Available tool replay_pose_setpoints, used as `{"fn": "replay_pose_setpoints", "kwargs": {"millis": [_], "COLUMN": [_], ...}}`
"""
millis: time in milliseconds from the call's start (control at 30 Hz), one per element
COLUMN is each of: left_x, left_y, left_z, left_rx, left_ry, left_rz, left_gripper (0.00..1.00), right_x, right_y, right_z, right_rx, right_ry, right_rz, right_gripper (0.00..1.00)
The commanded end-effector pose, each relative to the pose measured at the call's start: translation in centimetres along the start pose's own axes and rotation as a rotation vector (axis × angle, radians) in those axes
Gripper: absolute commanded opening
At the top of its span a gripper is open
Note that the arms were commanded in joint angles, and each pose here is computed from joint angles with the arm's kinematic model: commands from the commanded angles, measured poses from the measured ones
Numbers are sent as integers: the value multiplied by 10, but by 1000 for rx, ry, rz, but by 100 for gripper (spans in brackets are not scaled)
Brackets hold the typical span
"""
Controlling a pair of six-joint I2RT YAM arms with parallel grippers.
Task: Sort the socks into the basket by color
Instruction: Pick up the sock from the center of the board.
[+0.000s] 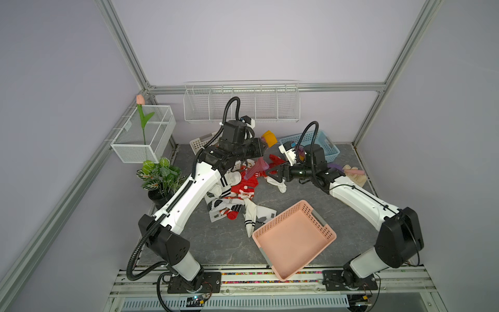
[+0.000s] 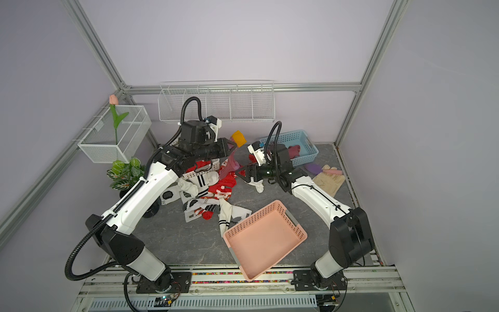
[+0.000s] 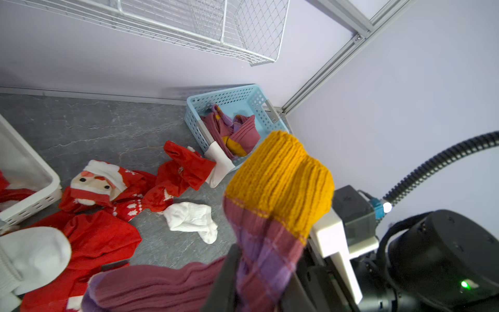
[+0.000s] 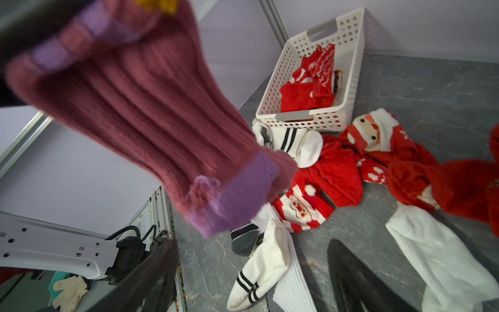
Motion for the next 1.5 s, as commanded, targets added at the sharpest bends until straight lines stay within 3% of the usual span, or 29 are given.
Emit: {"fn": "replay_pose_setpoints", "kwargs": {"millis": [0,233,367,400,467,533,600,667,900,1033,1067,1200,1467], "left_x": [-7,-2,-1,-2,-2,-3,-3,-4,-9,-8,-8,-10,-15], "left_y": [-13,-20,-23,-24,-24,-25,-25,-22,-3,12,14,26,47], "left_z": [11,10,9,8,8,8,7,7,3,-6,-8,-17,-36], "left_rx": [-47,-98,-127,-130,-136,-137,-138,-137,-138,-123,-120,-95,-74], "left_ry": [-50,-52,-60,-60,-60,-61,-62,-64,-65,-41,-37,-17,20], "left_rz": [-100,-190,-228,-233,-241,-251,-248,-240,-154,-76,-59,12,111], "left_gripper": [0,0,0,0,0,0,0,0,0,54,61,74,81], "right_x": [-2,10,10,10,11,12,13,13,5,-4,-6,-19,-54], "right_y": [21,25,20,20,20,20,20,21,17,14,12,5,-27], "right_z": [13,21,27,29,33,36,38,38,32,32,32,38,64], "right_rx": [-122,-176,-174,-178,-173,-173,-168,-167,-122,-84,-70,-19,64], "right_ry": [-103,-166,-229,-244,-260,-272,-259,-248,-213,-188,-182,-183,-226], "right_rz": [36,-9,-46,-50,-59,-61,-62,-63,-94,-108,-110,-134,-279], "right_gripper": [88,89,98,96,82,58,25,7,7,7,7,7,7]}}
Point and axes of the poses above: each gripper's point midway between its finger pads, its own x axis out along the fingers, its own y axis along the line the jaws close on, z = x × y, the point moved 6 cm from there along -x, back along the fingers, and after that the axes turned 11 degrees about x, right-handed, at the moved point
